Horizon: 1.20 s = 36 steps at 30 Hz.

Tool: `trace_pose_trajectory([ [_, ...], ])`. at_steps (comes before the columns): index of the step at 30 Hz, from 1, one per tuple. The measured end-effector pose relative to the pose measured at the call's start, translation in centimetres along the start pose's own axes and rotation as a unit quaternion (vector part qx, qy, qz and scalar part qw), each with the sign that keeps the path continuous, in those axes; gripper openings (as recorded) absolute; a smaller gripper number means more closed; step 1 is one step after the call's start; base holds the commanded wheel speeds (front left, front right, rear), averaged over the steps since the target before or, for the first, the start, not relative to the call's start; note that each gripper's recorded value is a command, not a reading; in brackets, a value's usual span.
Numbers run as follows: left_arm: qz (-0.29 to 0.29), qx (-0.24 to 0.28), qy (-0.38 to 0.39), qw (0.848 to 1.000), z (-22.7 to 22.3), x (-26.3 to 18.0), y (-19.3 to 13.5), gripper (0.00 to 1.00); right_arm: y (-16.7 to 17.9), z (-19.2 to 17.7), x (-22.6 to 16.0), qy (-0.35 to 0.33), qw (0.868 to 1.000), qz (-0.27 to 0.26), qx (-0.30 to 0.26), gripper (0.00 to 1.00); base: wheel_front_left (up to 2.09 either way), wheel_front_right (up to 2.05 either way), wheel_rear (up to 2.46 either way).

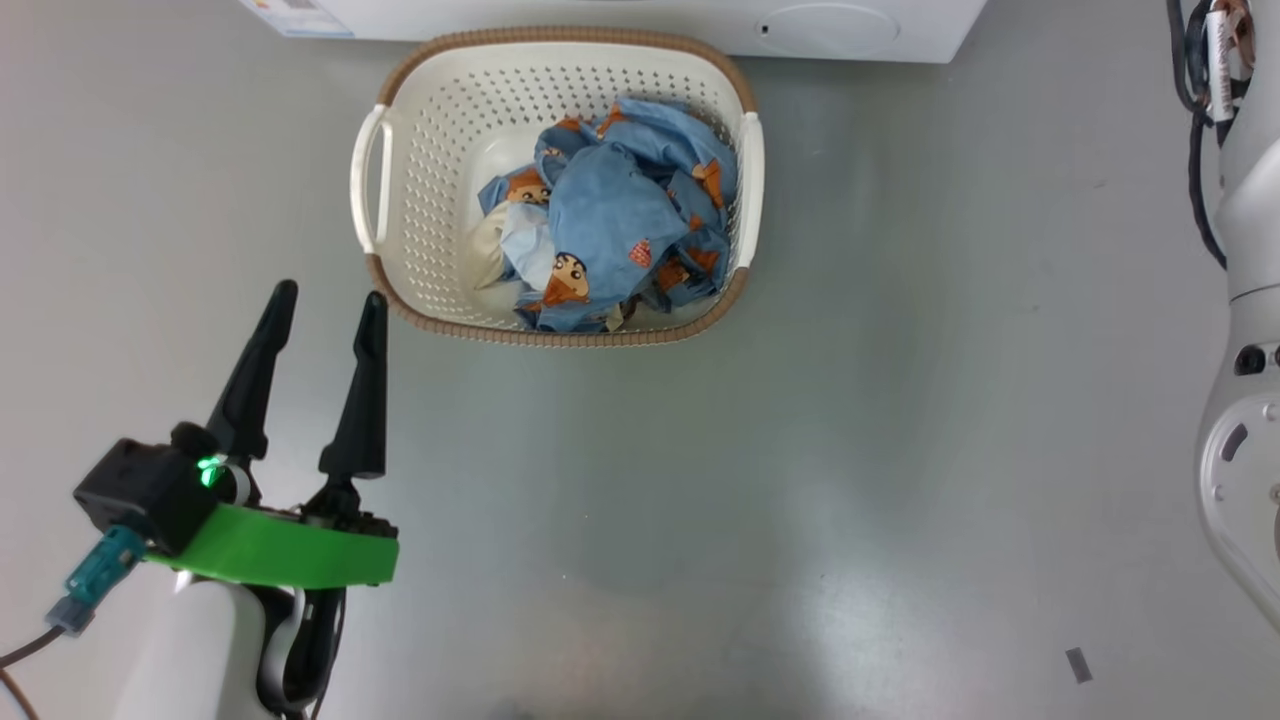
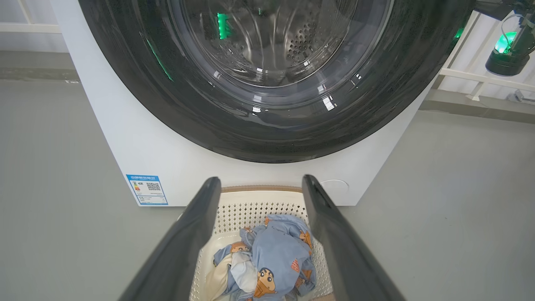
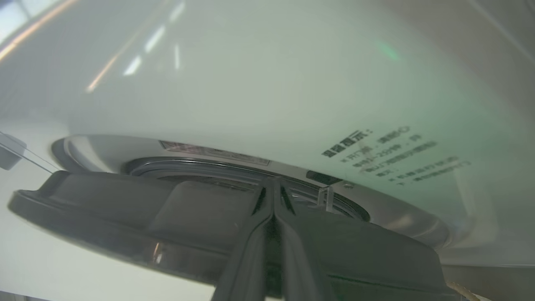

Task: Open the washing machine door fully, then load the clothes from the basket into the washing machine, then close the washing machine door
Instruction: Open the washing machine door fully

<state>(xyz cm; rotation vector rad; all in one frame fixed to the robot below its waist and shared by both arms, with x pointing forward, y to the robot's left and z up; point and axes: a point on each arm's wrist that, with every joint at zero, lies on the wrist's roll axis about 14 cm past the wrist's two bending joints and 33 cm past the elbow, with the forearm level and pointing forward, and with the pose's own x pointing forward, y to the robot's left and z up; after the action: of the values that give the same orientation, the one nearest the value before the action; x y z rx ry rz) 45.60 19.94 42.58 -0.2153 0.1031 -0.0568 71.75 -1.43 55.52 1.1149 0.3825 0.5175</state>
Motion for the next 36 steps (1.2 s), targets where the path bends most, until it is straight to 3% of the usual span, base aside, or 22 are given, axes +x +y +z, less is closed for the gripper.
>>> trace_pose_trajectory([
  [9,0.01,-0.002,0.005,1.0,-0.3,-0.1,0.6,1.0,-0.1,-0.7,1.0,0.013,1.0,0.001,-0.008,0.0,0.0,0.0,0.0],
  [23,0.004,-0.006,-0.014,1.0,0.9,0.4,0.1,1.0,0.6,-2.4,-0.4,0.091,0.995,0.004,-0.034,0.0,0.0,0.0,0.0],
  [36,-0.002,-0.002,-0.042,0.999,3.0,0.2,-0.4,1.0,1.9,-6.9,-2.9,0.188,0.982,0.028,-0.02,0.0,0.0,0.0,0.0],
])
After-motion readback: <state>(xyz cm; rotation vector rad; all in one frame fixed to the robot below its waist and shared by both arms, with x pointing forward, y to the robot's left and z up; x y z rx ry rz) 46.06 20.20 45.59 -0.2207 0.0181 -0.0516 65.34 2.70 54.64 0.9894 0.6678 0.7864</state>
